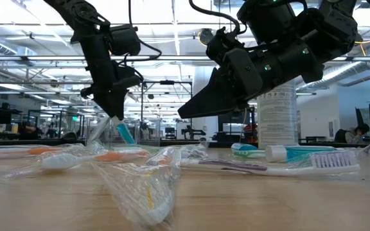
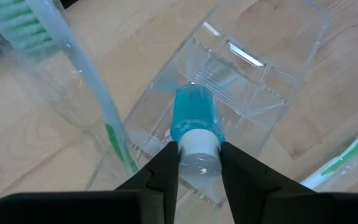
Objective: Pick & Place toothbrushing station
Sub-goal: Put the mouthwash into the transparent organizer
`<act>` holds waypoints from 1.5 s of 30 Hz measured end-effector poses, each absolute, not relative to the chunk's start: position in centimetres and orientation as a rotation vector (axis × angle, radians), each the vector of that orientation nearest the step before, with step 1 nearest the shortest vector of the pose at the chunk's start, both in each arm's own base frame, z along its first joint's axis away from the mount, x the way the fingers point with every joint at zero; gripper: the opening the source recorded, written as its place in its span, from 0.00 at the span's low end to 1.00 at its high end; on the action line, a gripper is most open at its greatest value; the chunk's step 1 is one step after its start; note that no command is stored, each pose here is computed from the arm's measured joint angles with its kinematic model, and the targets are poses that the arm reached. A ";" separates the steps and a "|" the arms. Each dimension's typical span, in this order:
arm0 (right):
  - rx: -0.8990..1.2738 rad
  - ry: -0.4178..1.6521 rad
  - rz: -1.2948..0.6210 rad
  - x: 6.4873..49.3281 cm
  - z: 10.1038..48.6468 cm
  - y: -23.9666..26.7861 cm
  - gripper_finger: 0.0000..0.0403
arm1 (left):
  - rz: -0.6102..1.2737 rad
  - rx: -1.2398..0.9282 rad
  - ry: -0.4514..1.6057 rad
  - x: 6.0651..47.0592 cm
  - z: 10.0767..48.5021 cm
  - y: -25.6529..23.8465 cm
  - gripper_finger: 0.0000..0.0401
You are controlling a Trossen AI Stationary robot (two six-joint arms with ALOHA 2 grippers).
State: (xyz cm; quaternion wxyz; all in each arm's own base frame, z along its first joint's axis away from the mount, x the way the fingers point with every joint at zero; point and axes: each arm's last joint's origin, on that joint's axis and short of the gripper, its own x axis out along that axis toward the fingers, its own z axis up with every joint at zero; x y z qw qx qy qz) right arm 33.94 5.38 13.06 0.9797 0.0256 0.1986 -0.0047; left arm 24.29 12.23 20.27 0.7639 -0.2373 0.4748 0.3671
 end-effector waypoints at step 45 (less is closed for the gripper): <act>0.018 0.378 -0.002 34.0 13.2 5.4 0.35 | 0.445 -0.213 1.449 25.5 23.3 15.2 0.26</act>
